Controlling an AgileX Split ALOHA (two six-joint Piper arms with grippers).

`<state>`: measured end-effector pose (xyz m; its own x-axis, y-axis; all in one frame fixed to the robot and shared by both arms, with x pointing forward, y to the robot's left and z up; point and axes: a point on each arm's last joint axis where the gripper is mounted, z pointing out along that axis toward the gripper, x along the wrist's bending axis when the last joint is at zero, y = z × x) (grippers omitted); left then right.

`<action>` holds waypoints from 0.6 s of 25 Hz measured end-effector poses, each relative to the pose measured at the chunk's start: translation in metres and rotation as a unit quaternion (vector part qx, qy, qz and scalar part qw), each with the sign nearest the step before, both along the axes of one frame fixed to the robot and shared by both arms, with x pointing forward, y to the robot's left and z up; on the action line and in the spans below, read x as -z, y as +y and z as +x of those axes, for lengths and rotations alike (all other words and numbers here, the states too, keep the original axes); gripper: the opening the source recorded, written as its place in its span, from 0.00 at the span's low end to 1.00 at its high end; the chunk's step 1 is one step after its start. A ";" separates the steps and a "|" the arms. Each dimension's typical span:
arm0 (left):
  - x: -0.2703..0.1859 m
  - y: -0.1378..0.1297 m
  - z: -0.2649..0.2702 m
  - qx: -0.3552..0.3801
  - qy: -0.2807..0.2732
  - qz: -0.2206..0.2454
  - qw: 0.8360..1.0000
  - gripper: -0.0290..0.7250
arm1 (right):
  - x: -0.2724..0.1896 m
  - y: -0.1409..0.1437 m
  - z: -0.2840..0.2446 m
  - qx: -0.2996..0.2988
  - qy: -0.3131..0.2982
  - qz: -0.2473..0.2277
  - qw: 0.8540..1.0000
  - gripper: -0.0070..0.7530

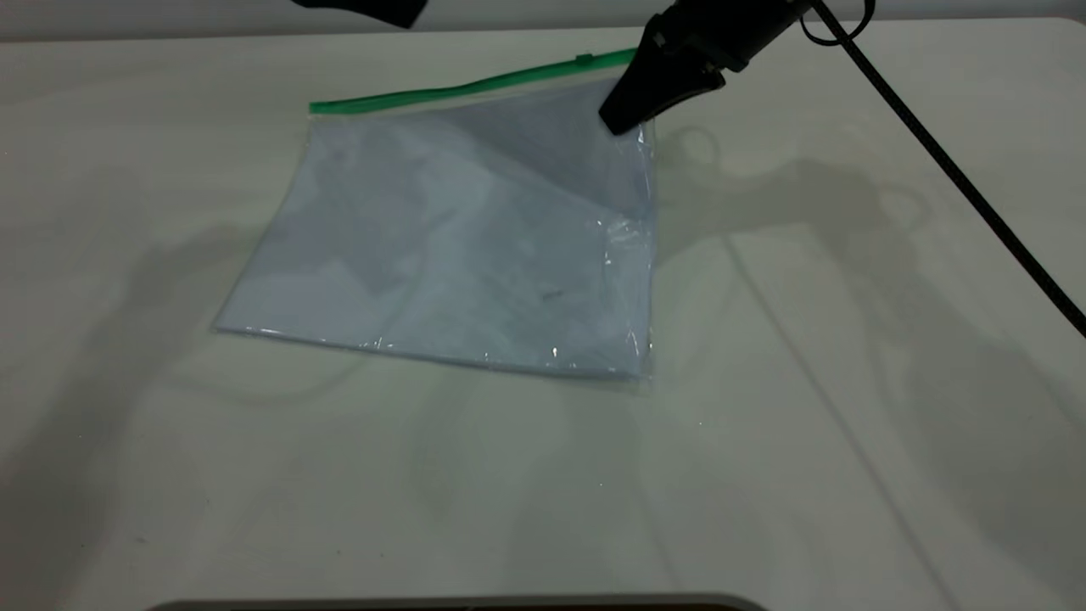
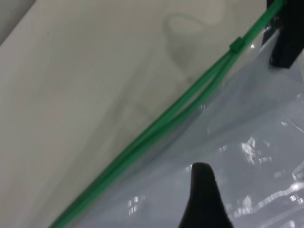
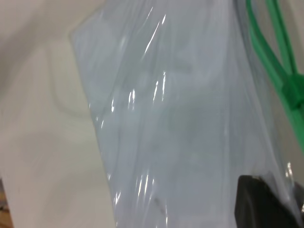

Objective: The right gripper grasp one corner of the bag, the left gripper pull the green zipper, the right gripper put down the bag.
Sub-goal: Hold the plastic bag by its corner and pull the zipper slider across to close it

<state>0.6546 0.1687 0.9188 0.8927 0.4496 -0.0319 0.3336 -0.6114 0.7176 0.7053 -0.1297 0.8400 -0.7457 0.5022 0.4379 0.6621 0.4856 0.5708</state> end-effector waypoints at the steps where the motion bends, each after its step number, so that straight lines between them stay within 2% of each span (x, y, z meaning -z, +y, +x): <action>1: 0.002 -0.001 0.004 -0.006 0.001 -0.008 1.000 0.82 | -0.001 0.001 0.001 0.004 -0.004 0.005 1.000 0.05; 5: 0.011 -0.008 0.020 -0.017 0.021 -0.037 0.999 0.82 | -0.003 0.002 0.003 0.006 -0.016 0.019 1.000 0.05; 10: 0.016 -0.017 0.036 0.010 0.063 -0.069 0.996 0.82 | -0.003 0.003 0.002 -0.007 -0.020 0.021 1.000 0.05; 15: 0.020 -0.018 0.048 0.069 0.098 -0.027 0.992 0.82 | -0.003 0.003 -0.001 -0.022 -0.014 0.019 0.999 0.05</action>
<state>0.7023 0.1502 0.8990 0.9199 0.3170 -0.2309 0.3856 -0.6236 0.6801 0.7042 -0.1271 0.8427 -0.7792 0.4520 0.4343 0.6238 0.4916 0.6076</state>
